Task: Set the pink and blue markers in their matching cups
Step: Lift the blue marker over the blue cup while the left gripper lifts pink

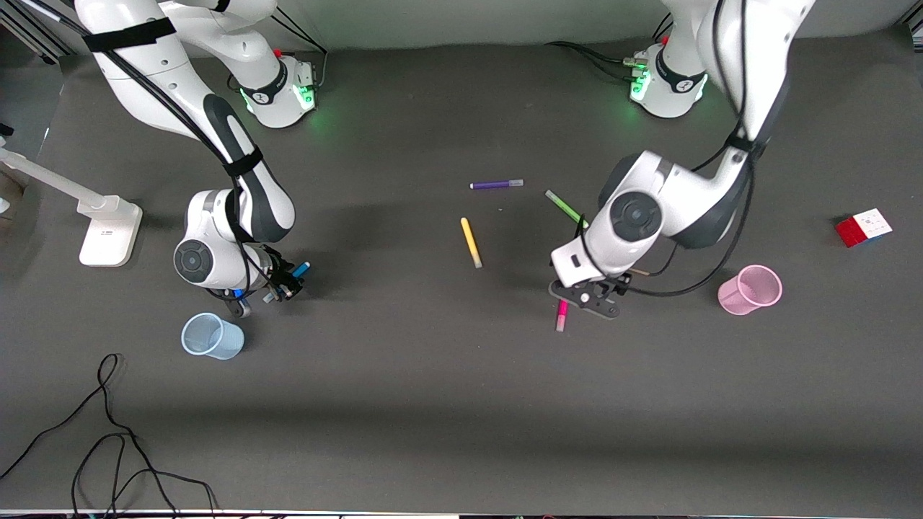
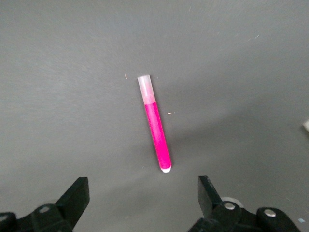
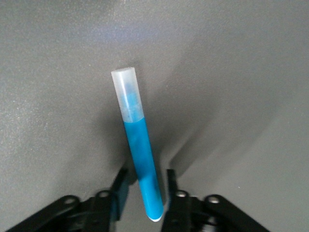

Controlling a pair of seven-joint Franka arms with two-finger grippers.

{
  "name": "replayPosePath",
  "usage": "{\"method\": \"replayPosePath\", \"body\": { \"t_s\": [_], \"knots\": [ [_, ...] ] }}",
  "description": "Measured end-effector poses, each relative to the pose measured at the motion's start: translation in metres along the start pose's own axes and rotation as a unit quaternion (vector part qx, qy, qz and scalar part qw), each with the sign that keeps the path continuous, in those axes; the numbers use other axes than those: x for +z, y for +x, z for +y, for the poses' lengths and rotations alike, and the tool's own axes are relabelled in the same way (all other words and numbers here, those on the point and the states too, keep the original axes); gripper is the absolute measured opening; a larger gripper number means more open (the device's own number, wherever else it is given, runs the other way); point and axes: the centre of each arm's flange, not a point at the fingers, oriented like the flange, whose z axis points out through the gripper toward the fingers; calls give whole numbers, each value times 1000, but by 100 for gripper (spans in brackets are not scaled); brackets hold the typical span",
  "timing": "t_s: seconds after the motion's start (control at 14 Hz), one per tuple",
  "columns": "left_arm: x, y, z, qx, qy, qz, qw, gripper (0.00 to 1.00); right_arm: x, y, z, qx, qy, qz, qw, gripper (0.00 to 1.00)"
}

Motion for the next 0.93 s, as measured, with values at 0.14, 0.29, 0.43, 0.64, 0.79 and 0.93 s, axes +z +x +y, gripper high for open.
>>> {"method": "replayPosePath", "body": {
  "t_s": [0.14, 0.29, 0.43, 0.64, 0.79, 0.93],
  "knots": [
    [31, -1, 0, 0, -5, -21, 1000, 100, 0, 0, 0, 1, 0, 0, 1000, 17],
    [53, -3, 7, 5, -10, -33, 999, 100, 0, 0, 0, 1, 0, 0, 1000, 17],
    [67, -3, 11, 6, -14, -36, 999, 100, -5, 2, 0, 15, -2, -3, 1000, 17],
    [77, -2, 12, -7, -17, -31, 999, 99, -67, 14, -12, 53, -21, -28, 998, 17],
    [83, -1, 12, -21, -12, -27, 999, 96, -133, 19, -24, 70, -19, -46, 996, 17],
    [89, -1, 14, -34, -3, -26, 999, 89, -181, 23, -31, 82, -3, -65, 994, 17]
  ]
}}
